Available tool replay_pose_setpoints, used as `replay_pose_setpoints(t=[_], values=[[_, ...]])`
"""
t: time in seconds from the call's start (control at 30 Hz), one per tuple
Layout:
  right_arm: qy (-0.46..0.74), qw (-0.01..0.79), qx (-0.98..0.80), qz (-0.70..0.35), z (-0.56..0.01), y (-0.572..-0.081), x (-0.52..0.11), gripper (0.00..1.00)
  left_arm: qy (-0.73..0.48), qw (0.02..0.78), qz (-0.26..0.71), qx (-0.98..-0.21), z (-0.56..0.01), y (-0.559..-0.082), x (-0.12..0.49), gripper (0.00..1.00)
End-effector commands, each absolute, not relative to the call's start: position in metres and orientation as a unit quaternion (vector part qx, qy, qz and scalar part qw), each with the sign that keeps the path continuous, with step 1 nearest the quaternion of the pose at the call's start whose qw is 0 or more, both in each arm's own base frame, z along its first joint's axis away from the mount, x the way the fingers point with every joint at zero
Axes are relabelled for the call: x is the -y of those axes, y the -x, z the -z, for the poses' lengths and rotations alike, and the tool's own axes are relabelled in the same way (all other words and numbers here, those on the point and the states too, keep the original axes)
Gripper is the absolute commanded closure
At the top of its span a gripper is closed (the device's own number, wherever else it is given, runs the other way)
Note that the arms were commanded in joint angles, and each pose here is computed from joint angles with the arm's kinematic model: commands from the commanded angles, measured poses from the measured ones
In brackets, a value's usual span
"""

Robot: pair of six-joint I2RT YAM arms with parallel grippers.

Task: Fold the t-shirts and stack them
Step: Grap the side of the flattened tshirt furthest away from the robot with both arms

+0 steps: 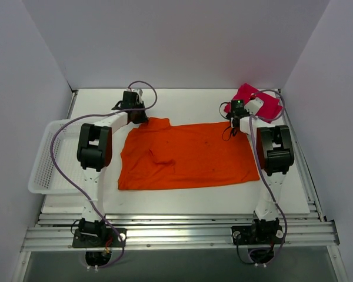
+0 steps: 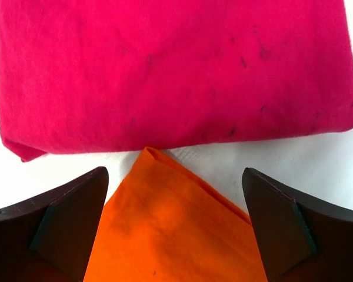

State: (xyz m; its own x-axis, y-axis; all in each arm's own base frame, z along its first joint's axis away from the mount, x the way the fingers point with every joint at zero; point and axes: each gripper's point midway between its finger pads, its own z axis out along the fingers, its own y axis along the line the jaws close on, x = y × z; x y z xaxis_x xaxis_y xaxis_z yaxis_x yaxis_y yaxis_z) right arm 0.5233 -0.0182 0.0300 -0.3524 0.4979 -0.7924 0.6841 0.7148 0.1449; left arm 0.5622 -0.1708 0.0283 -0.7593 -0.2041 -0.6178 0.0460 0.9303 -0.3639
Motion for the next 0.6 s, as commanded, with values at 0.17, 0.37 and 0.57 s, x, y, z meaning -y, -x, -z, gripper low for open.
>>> replay_pose_setpoints(t=[0.17,0.37,0.57], values=[[-0.369,0.435,-0.815,0.107,-0.024,-0.531,0.022,0.18,0.033,0.372,0.195,-0.907,-0.060,-0.568,0.176,0.98],[-0.367,0.435,-0.816,0.102,-0.022,-0.533,0.020,0.36,0.033,0.371,0.194,-0.908,-0.057,-0.568,0.176,0.98],[-0.362,0.432,-0.820,0.097,-0.019,-0.540,0.017,0.55,0.033,0.369,0.193,-0.909,-0.054,-0.567,0.175,0.98]])
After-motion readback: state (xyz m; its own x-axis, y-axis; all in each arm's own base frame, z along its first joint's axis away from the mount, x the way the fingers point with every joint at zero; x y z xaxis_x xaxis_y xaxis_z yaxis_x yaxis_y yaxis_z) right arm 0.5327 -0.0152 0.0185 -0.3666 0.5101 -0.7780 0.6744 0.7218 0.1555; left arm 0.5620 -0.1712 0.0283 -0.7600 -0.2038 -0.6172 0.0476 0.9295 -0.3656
